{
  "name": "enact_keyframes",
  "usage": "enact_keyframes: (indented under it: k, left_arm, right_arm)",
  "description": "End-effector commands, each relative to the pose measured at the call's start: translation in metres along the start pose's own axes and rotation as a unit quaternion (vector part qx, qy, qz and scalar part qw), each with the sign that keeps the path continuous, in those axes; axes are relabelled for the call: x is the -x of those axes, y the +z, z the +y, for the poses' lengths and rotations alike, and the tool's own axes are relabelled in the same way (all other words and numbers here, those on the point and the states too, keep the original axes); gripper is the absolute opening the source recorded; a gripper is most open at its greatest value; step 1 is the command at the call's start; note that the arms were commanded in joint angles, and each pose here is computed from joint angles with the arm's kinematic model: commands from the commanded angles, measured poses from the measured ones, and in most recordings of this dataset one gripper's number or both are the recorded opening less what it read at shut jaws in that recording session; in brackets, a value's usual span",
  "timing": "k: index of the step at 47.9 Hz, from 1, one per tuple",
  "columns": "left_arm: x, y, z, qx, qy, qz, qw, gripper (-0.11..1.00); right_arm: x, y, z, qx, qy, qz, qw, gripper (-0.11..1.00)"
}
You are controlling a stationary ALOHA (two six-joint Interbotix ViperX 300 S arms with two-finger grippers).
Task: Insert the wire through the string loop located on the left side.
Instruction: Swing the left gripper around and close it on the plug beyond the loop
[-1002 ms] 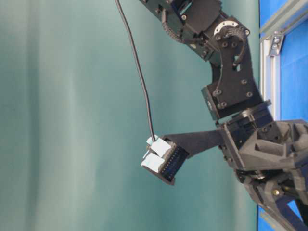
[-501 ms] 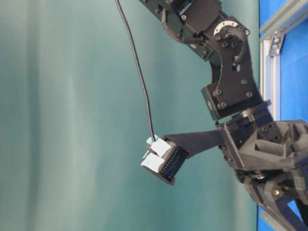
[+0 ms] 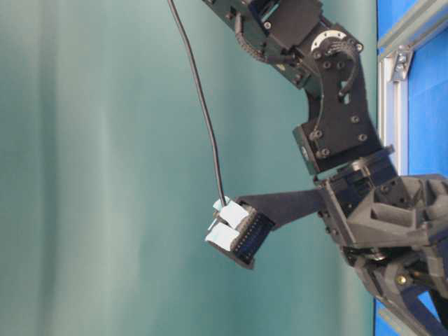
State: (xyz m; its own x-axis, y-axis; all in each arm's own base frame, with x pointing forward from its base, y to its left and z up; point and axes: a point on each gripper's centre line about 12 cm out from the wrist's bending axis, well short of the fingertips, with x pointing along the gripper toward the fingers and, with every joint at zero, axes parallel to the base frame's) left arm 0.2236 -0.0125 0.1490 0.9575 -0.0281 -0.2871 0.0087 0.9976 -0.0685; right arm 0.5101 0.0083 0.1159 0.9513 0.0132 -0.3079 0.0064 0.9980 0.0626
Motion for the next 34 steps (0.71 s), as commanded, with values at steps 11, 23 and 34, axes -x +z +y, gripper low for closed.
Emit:
enact_keyframes:
  k: [11, 23, 34]
  left_arm:
    - [-0.015, -0.01, -0.001, -0.002, 0.0, 0.035, 0.9994, 0.88]
    - [-0.038, -0.028, -0.002, -0.006, 0.002, 0.08, 0.9968, 0.87]
    - [-0.038, -0.03, -0.002, -0.007, 0.002, 0.083, 0.9965, 0.87]
  right_arm:
    - [0.001, 0.017, -0.002, -0.002, -0.002, -0.02, 0.9998, 0.0]
    - [0.001, 0.016, -0.002, -0.002, -0.002, -0.019, 0.9998, 0.0]
    - [0.001, 0.017, -0.002, -0.002, -0.002, -0.02, 0.9998, 0.0]
